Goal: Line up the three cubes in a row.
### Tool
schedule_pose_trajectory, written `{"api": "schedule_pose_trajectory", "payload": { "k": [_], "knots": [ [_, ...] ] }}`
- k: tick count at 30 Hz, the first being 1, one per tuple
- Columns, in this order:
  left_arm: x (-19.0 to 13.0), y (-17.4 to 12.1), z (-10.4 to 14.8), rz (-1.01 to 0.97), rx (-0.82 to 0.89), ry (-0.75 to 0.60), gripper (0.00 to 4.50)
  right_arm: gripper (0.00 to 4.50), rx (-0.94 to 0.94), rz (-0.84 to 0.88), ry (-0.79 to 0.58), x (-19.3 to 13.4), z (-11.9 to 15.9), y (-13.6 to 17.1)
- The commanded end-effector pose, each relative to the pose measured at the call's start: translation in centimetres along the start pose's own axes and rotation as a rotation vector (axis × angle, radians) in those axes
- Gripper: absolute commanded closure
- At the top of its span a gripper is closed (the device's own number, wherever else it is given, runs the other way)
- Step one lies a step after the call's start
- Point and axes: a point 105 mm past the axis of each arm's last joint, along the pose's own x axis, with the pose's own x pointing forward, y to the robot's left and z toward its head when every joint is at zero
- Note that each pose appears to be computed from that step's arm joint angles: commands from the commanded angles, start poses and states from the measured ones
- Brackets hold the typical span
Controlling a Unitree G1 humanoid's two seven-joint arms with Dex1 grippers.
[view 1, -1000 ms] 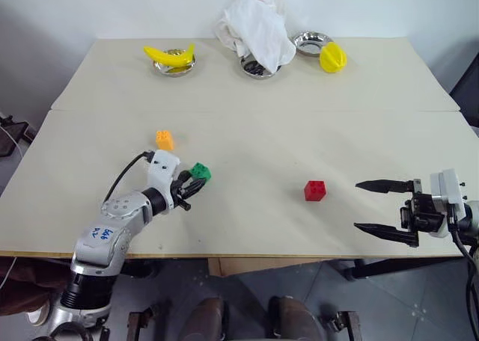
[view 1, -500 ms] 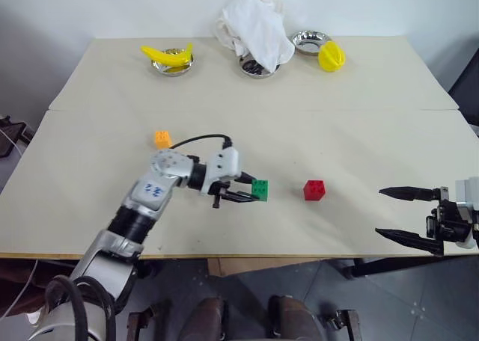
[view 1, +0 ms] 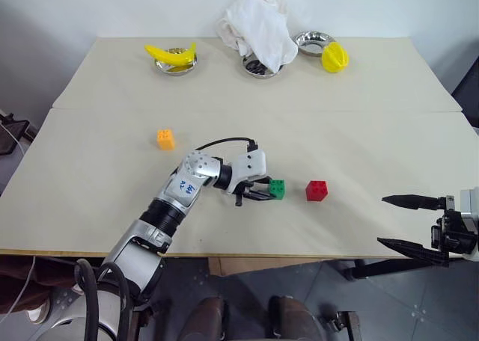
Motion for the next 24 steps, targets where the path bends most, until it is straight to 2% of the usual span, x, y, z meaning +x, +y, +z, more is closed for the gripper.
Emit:
{"api": "schedule_pose_trajectory", "payload": {
  "k": [1,3,9,12,13,18,21,24],
  "knots": [
    [-0.5,0.3,0.1,0.007,0.006,0.016,3.02,0.00,-0.038,-0.013,-0.037,-0.2,1.1,0.0],
    [-0.6,0.0,0.0,-0.008,-0.002,0.019,3.02,0.00,-0.037,-0.011,-0.037,-0.1,1.0,-0.1],
    [-1.1,0.0,0.2,-0.011,-0.040,-0.005,1.03,0.00,-0.036,-0.003,-0.039,0.1,0.9,-0.2],
    [-1.6,0.3,0.4,0.003,-0.035,-0.034,0.18,0.00,-0.034,0.006,-0.041,0.4,0.9,-0.3],
    [-2.1,0.3,0.5,0.010,-0.026,-0.052,0.03,0.00,-0.035,0.010,-0.043,0.5,0.9,-0.4],
    [-5.9,-0.2,0.0,0.076,0.006,-0.164,0.03,0.00,-0.037,0.032,-0.064,1.3,0.8,-0.6],
    [-9.8,-2.0,-1.2,0.148,-0.014,-0.230,0.03,0.00,-0.042,0.048,-0.094,2.2,1.0,-0.8],
    [-13.5,-3.1,-2.4,0.314,-0.041,-0.292,0.03,0.00,-0.040,0.056,-0.125,2.9,1.2,-1.0]
  ]
}}
